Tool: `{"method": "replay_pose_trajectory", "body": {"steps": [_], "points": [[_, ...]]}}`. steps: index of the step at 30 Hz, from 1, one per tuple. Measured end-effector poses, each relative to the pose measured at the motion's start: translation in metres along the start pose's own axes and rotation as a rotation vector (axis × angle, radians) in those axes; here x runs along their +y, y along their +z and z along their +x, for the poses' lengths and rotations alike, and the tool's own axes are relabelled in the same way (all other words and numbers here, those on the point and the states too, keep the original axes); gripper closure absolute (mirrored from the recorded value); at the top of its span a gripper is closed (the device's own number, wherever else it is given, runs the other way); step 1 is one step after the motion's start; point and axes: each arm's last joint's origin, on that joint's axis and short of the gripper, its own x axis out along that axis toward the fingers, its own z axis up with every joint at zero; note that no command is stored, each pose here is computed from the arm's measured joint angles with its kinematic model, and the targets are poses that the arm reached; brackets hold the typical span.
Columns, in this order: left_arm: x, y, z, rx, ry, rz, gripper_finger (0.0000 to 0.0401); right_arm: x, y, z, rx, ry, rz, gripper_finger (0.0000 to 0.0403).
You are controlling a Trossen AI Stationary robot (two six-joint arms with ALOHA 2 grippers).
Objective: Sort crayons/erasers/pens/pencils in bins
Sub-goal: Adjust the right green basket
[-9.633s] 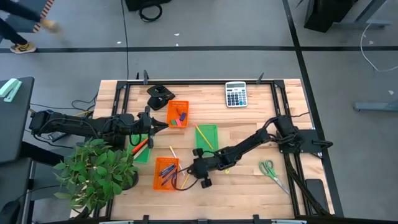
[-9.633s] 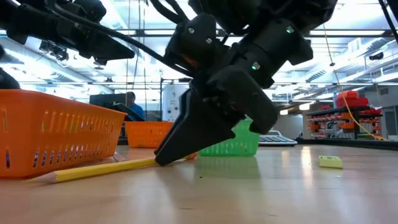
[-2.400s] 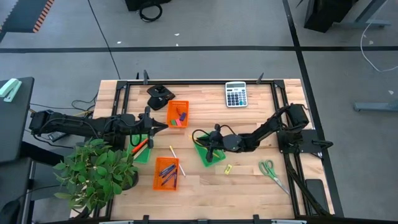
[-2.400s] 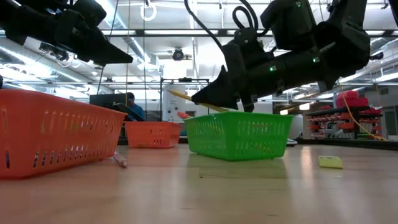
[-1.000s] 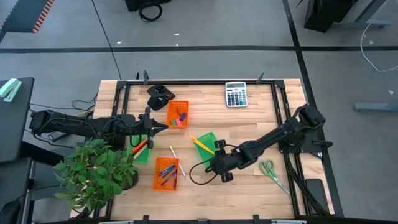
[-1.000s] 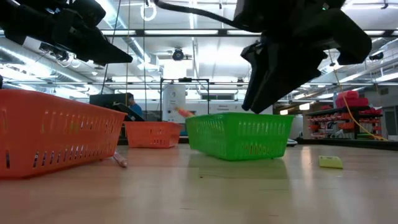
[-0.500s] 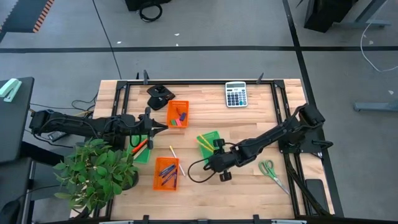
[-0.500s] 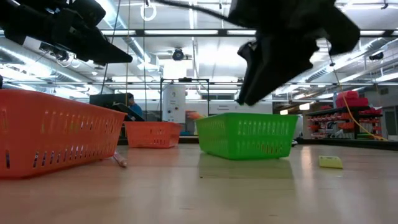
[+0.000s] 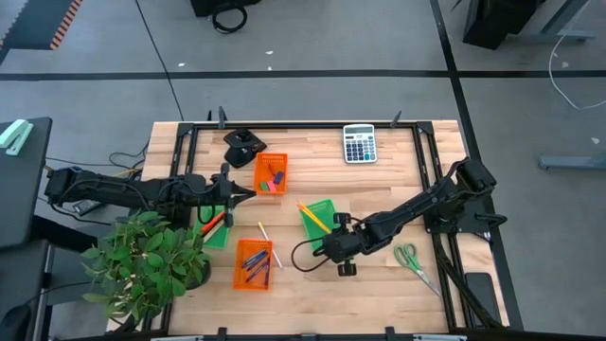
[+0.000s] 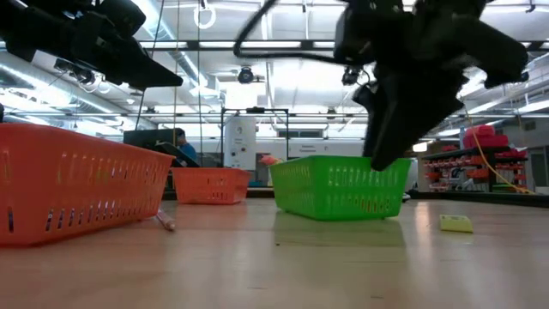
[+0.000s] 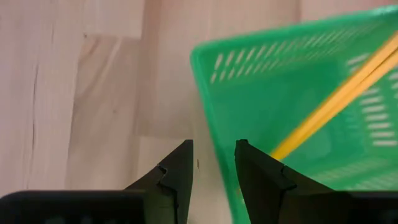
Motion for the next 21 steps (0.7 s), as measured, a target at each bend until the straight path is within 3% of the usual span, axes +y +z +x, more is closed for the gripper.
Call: {"method": "replay_pose_trajectory", "body": {"steps": [9,21], "points": [[0.000,0.000,0.000,0.000,0.000,-0.001,0.0368,-0.002,-0.005,0.005,-0.011,-0.037,0.042,0.0281],[0.000,0.000,0.000,0.000,0.000,-0.008,0.0373,0.000,0.002,0.005,-0.068,0.034,0.050,0.0333]]}}
